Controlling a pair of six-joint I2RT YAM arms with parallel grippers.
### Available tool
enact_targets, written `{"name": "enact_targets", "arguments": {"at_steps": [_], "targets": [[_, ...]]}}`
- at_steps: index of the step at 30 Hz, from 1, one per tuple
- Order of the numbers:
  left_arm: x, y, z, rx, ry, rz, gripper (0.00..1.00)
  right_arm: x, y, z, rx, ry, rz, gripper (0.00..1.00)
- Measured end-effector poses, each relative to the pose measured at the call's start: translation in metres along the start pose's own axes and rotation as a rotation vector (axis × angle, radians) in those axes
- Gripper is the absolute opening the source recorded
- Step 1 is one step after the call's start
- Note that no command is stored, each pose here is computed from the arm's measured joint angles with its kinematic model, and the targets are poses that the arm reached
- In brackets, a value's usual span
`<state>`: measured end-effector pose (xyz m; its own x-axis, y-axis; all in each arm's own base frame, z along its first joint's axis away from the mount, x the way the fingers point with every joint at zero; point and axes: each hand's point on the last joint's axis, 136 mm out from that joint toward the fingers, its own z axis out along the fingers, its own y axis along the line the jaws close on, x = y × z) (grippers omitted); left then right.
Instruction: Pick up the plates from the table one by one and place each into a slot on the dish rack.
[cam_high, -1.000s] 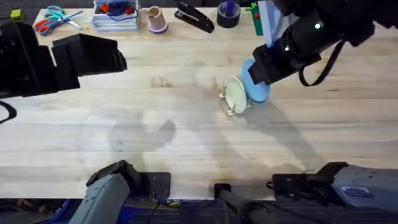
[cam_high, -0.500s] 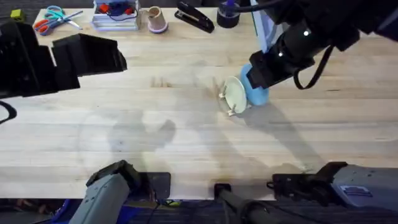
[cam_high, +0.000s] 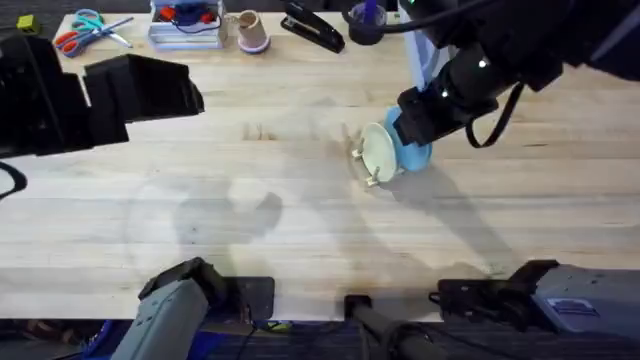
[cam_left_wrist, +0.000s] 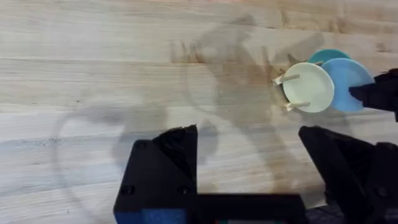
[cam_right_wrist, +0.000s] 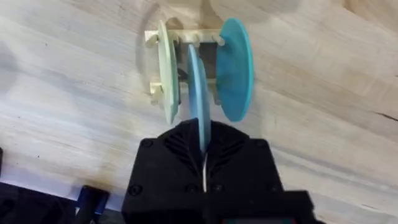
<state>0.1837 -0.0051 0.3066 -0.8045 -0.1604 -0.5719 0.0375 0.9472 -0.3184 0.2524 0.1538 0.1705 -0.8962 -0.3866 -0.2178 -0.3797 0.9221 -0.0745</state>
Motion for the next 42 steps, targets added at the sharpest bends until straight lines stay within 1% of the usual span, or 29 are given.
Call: {"name": "enact_targets", "arguments": {"at_steps": [12, 33, 42], "targets": [[0.000, 0.000, 0.000, 0.000, 0.000, 0.000, 0.994, -0.005, 0.001, 0.002, -0.003, -0.015, 0.002, 0.029], [0.000, 0.000, 0.000, 0.000, 0.000, 0.000, 0.995, -0.008, 0.006, 0.023, 0.003, 0.037, -0.005, 0.029], [0.000, 0.000, 0.000, 0.000, 0.000, 0.000, 0.994, -0.009, 0.006, 0.027, 0.003, 0.037, -0.005, 0.029]]}}
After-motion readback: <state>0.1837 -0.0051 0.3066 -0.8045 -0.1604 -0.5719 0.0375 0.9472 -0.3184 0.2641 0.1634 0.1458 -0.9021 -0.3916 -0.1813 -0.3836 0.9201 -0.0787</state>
